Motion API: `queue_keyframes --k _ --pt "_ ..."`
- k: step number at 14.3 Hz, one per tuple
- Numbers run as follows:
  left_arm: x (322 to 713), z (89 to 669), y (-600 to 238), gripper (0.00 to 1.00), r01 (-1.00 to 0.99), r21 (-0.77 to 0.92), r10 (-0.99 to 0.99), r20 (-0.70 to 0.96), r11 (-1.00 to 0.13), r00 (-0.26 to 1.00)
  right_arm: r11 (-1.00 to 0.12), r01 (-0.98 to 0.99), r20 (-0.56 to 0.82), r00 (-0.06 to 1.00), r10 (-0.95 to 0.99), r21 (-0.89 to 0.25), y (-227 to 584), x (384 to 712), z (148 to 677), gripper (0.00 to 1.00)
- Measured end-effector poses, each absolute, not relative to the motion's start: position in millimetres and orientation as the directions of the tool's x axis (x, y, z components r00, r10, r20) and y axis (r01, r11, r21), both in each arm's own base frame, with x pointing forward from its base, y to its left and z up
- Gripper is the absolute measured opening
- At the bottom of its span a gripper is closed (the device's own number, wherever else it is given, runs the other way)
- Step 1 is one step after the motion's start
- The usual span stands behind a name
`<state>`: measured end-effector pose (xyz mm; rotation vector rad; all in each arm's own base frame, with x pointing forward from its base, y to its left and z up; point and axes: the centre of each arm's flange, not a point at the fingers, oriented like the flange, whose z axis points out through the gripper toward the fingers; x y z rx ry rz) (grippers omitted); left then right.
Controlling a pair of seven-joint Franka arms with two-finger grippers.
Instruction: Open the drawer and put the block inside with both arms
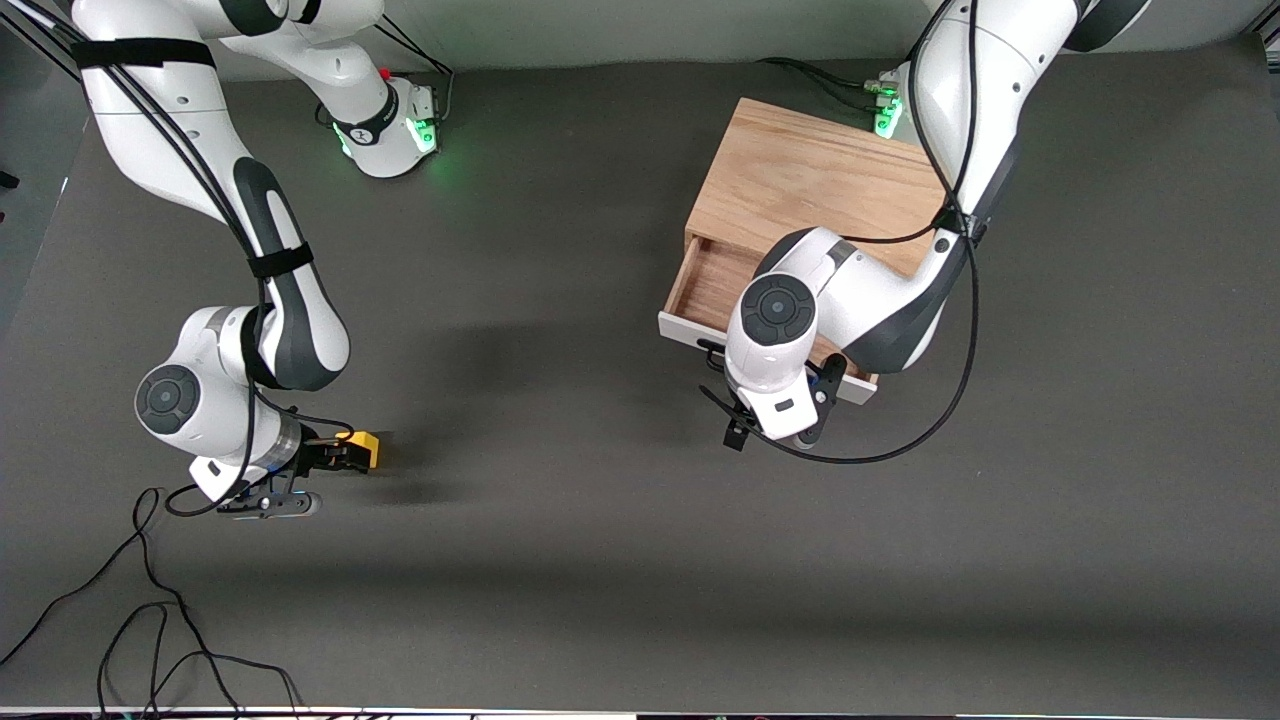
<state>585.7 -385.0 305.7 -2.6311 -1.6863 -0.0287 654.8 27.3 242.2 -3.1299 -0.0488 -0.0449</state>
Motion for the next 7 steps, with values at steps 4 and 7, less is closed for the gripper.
queue_keyframes --k 4,7 --pt "597 313 -387 1.00 0.904 0.093 0.909 0.012 -0.417 0.417 -1.000 0.026 0.014 1.000 0.025 -0.013 20 651 223 1.00" --pt "614 328 -385 1.00 0.897 0.182 0.913 0.006 -0.403 0.409 -1.000 0.025 0.000 1.000 0.025 -0.010 20 649 214 1.00"
